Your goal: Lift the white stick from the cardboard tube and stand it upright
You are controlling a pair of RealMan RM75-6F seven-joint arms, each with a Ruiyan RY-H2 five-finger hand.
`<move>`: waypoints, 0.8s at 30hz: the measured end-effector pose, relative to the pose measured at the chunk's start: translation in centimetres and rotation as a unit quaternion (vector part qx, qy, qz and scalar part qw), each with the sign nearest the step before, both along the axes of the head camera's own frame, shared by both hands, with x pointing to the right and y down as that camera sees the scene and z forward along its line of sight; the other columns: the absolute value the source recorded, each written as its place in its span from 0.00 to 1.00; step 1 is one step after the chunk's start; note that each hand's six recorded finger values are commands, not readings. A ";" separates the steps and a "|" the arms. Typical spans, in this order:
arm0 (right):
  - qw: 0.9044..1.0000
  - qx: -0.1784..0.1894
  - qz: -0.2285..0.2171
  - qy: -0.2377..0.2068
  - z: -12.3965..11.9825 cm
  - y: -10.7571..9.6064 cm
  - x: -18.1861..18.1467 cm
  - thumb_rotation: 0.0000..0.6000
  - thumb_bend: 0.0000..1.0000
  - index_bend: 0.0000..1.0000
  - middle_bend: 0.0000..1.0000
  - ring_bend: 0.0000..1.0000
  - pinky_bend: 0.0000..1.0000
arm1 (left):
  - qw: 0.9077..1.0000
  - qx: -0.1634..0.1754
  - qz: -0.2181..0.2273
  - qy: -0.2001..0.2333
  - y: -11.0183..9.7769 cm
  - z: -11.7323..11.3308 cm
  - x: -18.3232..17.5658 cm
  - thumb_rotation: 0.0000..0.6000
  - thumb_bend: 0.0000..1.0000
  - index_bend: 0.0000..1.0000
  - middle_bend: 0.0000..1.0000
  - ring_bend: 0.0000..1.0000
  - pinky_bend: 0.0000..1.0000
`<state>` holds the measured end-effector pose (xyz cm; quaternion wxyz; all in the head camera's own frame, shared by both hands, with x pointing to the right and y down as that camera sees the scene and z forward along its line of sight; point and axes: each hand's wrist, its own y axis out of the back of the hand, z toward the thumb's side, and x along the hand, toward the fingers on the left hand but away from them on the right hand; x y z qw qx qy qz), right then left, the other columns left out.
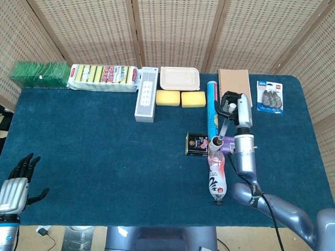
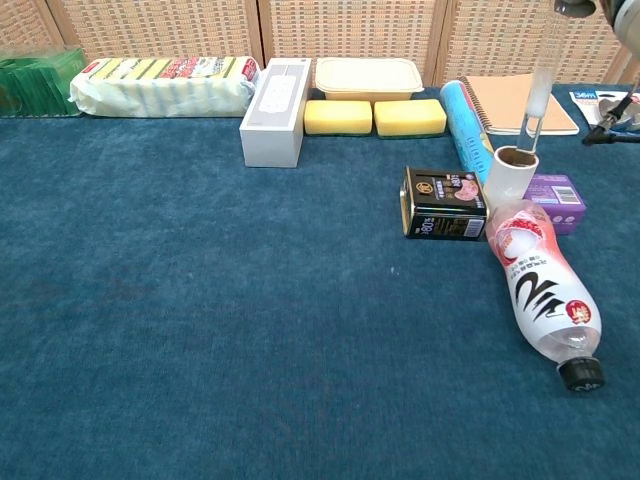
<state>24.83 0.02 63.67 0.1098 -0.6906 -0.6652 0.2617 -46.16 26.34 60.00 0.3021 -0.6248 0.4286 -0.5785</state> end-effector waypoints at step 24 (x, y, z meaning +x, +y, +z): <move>1.000 -0.020 -0.008 -0.015 1.4 0.9 -0.6 1.00 0.39 0.74 1.00 1.00 1.00 | 1.000 -0.006 0.009 0.001 0.1 0.3 0.5 1.00 0.19 0.07 0.00 0.00 0.15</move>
